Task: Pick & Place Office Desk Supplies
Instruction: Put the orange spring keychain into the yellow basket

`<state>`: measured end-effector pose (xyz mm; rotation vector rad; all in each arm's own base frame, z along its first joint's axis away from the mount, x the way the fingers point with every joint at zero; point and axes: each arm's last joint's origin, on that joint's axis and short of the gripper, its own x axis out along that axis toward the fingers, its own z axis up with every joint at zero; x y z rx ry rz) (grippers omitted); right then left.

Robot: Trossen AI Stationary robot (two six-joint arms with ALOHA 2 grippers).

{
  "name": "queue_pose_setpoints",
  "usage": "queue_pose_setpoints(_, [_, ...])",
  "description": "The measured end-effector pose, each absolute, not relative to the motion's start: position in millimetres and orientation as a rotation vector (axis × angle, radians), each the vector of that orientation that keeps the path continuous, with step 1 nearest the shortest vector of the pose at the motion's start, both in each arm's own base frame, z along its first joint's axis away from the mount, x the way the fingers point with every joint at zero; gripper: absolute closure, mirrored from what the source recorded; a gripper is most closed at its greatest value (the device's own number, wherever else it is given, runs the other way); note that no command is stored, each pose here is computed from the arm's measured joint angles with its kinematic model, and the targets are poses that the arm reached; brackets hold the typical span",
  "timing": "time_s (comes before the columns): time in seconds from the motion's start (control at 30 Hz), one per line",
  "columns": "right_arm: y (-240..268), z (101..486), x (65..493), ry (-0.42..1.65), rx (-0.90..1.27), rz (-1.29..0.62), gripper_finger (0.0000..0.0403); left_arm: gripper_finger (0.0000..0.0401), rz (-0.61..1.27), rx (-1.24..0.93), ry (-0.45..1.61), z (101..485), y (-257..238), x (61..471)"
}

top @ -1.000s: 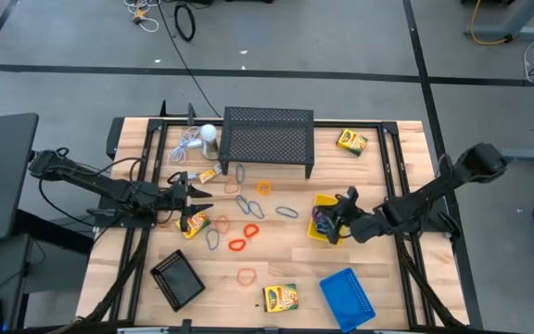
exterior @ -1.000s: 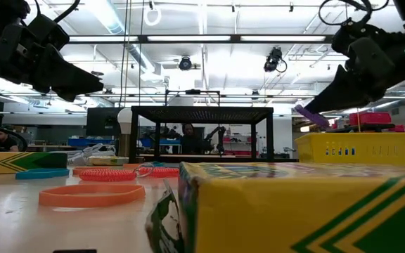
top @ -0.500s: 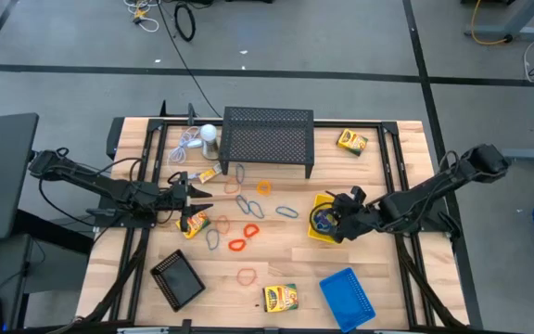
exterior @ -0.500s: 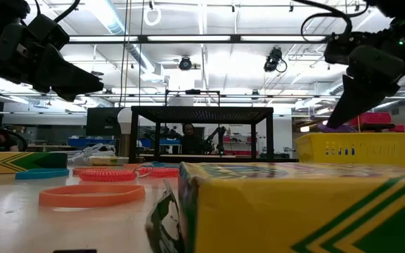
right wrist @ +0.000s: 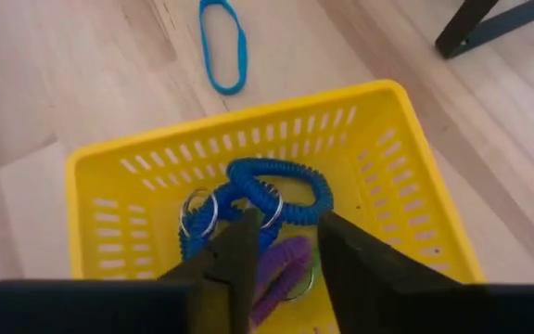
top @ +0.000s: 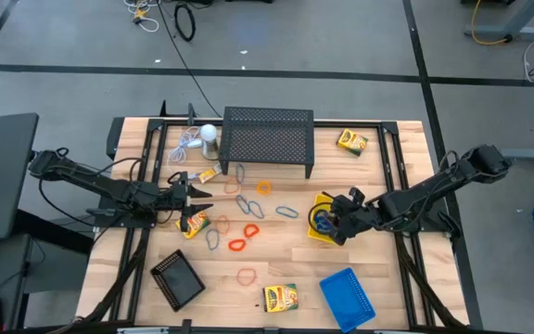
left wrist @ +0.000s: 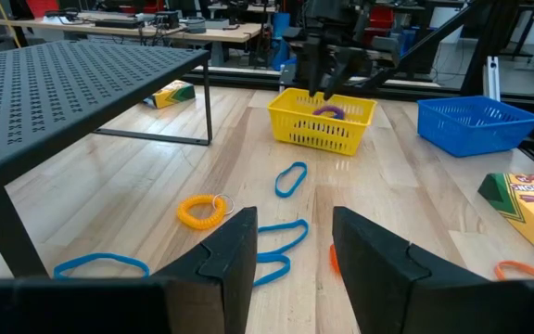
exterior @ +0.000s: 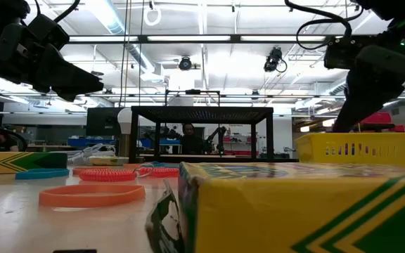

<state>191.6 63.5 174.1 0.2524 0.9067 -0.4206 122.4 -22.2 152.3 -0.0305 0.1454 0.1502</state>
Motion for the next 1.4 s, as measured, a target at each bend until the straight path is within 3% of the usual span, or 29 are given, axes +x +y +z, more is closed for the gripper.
queue_pose_setpoints(0.2, [65, 176, 195, 0.877, 0.23, -0.383, 0.0234, 0.0252, 0.15, -0.026, 0.146, 152, -22, 122])
queue_pose_setpoints(0.53, [68, 199, 222, 0.588, 0.139, -0.216, 0.0231, 0.0252, 0.15, -0.026, 0.143, 153, -22, 122])
queue_pose_setpoints(0.87, [55, 207, 235, 0.499, 0.039, -0.162, 0.0231, 0.0252, 0.15, -0.028, 0.142, 153, -22, 123])
queue_pose_setpoints(1.4, [61, 195, 329, 0.676, -0.173, 0.038, 0.0231, 0.0252, 0.149, -0.027, 0.145, 152, -22, 123])
